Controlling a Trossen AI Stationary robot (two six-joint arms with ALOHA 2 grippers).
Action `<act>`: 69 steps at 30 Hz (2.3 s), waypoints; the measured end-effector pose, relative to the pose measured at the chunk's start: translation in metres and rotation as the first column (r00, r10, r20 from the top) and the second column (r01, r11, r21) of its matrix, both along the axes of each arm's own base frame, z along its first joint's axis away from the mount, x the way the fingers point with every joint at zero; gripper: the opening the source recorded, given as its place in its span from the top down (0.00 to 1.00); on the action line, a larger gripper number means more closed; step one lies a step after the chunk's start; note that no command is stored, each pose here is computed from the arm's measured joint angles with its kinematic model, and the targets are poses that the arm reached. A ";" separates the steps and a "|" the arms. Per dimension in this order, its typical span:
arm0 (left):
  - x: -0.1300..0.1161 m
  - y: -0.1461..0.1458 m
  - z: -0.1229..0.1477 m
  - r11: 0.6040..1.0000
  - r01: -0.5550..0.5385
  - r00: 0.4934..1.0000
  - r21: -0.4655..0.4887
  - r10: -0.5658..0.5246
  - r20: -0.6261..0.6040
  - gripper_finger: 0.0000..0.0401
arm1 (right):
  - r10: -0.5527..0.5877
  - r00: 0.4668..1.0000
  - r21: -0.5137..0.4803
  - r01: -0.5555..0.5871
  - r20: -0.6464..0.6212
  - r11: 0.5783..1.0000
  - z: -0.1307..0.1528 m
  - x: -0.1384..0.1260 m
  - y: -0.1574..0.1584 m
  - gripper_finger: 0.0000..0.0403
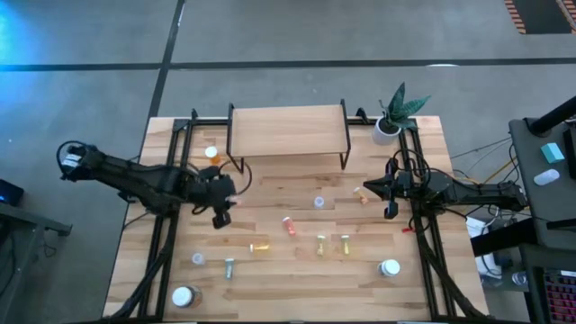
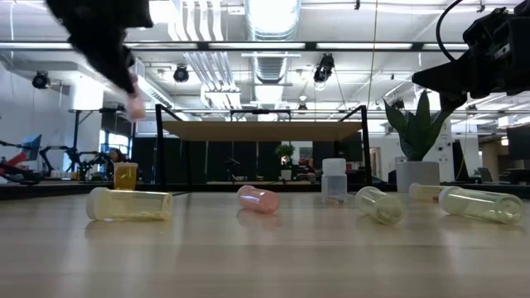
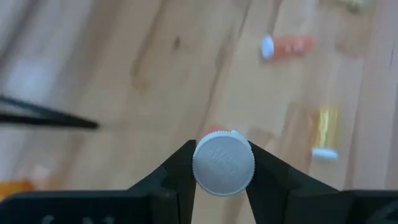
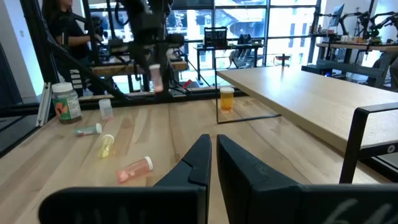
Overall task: Pick and place medicine bottles onto shelf by color
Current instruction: Put the left pink pill bottle on the shelf
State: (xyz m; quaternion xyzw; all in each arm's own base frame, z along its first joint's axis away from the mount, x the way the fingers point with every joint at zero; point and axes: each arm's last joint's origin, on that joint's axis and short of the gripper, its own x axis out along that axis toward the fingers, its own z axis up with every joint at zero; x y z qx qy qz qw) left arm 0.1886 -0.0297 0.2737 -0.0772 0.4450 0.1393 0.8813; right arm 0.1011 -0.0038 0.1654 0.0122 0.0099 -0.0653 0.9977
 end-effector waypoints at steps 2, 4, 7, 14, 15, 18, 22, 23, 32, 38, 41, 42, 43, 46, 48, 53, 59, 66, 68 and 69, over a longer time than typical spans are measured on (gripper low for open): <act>0.003 0.008 0.011 1.000 0.002 1.000 0.026 -0.003 0.025 0.76 | 0.000 1.000 0.000 0.000 0.000 1.000 0.000 0.000 0.000 0.96; 0.005 0.015 0.022 0.999 -0.003 0.999 0.050 0.000 0.050 0.76 | 0.000 1.000 0.000 0.000 0.000 1.000 0.000 0.000 0.000 0.96; 0.007 0.027 0.037 0.996 -0.008 0.997 0.090 0.000 0.082 0.75 | 0.000 1.000 0.000 0.000 0.000 1.000 0.000 0.000 0.000 0.96; 0.006 0.054 0.063 0.982 -0.045 0.992 0.184 0.022 0.123 0.75 | 0.000 1.000 0.000 0.000 0.000 1.000 0.000 0.000 0.000 0.96; 0.006 0.058 0.066 0.980 -0.056 0.991 0.192 0.032 0.127 0.75 | 0.000 1.000 0.000 0.000 0.000 1.000 0.000 0.000 0.000 0.96; 0.004 0.071 0.072 0.982 -0.071 0.989 0.178 0.046 0.144 0.74 | 0.000 1.000 0.000 0.000 0.000 1.000 0.000 0.000 0.000 0.96; 0.003 0.088 0.077 0.981 -0.110 0.985 0.162 0.086 0.147 0.74 | 0.000 1.000 0.000 0.000 0.000 1.000 0.000 0.000 0.000 0.96; 0.004 0.093 0.078 0.979 -0.122 0.985 0.163 0.098 0.145 0.74 | 0.000 1.000 0.000 0.000 0.000 1.000 0.000 0.000 0.000 0.96; 0.024 0.139 0.091 0.970 -0.115 0.992 0.213 0.100 0.080 0.74 | 0.000 1.000 0.000 0.000 0.000 1.000 0.000 0.000 0.000 0.96; 0.036 0.178 0.099 0.966 -0.146 0.988 0.212 0.154 -0.020 0.74 | 0.000 1.000 0.000 0.000 0.000 1.000 0.000 0.000 0.000 0.96; 0.039 0.198 0.101 0.968 -0.179 0.982 0.175 0.188 -0.036 0.74 | 0.000 1.000 0.000 0.000 0.000 1.000 0.000 0.000 0.000 0.96; 0.040 0.205 0.101 0.968 -0.189 0.979 0.166 0.198 -0.038 0.74 | 0.000 1.000 0.000 0.000 0.000 1.000 0.000 0.000 0.000 0.96; 0.040 0.212 0.101 0.968 -0.193 0.979 0.162 0.202 -0.041 0.74 | 0.000 1.000 0.000 0.000 0.000 1.000 0.000 0.000 0.000 0.96; 0.043 0.229 0.097 0.964 -0.214 0.972 0.159 0.226 -0.062 0.74 | 0.000 1.000 0.000 0.000 0.000 1.000 0.000 0.000 0.000 0.96; 0.045 0.240 0.093 0.961 -0.233 0.966 0.148 0.247 -0.083 0.74 | 0.000 1.000 0.000 0.000 0.000 1.000 0.000 0.000 0.000 0.96; 0.047 0.260 0.076 0.960 -0.253 0.952 0.122 0.269 -0.146 0.74 | 0.000 1.000 0.000 0.000 0.000 1.000 0.000 0.000 0.000 0.96; 0.047 0.270 0.065 0.958 -0.268 0.942 0.102 0.282 -0.180 0.74 | 0.000 1.000 0.000 0.000 0.000 1.000 0.000 0.000 0.000 0.96; 0.047 0.270 0.064 0.960 -0.259 0.943 0.104 0.275 -0.187 0.74 | 0.000 1.000 0.000 0.000 0.000 1.000 0.000 0.000 0.000 0.96; 0.045 0.271 0.062 0.961 -0.258 0.942 0.103 0.274 -0.194 0.74 | 0.000 1.000 0.000 0.000 0.000 1.000 0.000 0.000 0.000 0.96; 0.045 0.271 0.060 0.961 -0.255 0.942 0.102 0.271 -0.200 0.74 | 0.000 1.000 0.000 0.000 0.000 1.000 0.000 0.000 0.000 0.96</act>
